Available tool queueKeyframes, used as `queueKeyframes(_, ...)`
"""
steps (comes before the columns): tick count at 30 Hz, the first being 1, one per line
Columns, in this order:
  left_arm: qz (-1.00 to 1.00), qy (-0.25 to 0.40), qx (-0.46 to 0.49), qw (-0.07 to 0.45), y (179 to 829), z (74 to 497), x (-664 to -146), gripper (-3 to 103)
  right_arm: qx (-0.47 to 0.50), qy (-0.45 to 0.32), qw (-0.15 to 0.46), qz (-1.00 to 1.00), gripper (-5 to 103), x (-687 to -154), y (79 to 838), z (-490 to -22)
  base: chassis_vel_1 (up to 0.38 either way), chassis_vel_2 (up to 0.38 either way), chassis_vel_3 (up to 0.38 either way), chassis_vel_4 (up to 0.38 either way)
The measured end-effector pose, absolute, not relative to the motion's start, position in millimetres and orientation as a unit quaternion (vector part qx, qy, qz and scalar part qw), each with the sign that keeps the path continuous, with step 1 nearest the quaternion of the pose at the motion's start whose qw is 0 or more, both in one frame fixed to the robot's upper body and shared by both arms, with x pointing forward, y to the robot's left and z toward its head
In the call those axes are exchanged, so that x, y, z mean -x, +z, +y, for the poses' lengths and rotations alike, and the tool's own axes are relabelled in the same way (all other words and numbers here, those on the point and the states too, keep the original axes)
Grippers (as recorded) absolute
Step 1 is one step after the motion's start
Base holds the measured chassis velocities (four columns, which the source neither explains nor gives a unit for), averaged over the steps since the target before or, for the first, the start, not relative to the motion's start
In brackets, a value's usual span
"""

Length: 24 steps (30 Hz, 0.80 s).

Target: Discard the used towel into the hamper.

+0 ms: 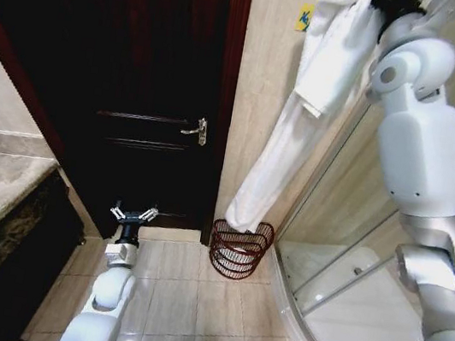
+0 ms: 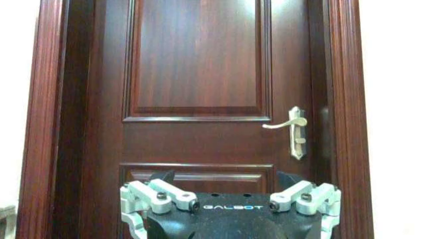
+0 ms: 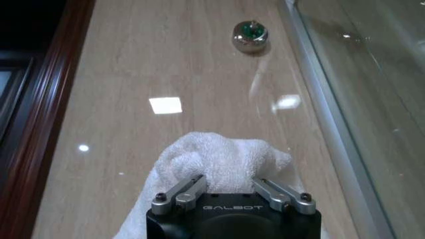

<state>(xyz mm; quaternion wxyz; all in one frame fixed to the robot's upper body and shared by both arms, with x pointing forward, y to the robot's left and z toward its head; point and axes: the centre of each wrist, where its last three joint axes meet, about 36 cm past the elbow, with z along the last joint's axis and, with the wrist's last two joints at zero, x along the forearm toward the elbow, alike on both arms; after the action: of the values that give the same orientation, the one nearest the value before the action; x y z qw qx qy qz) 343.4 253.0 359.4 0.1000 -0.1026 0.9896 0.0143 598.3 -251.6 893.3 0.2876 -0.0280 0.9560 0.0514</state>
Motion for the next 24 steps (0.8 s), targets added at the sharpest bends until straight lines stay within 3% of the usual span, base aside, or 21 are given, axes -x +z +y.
queueKeyframes(24,0.991,0.021,0.092,0.099,362.0,247.2,-341.0,100,0.034,0.068,0.204,0.976,12,-585.8,755.8,-262.5,0.0,0.0,0.0,0.0)
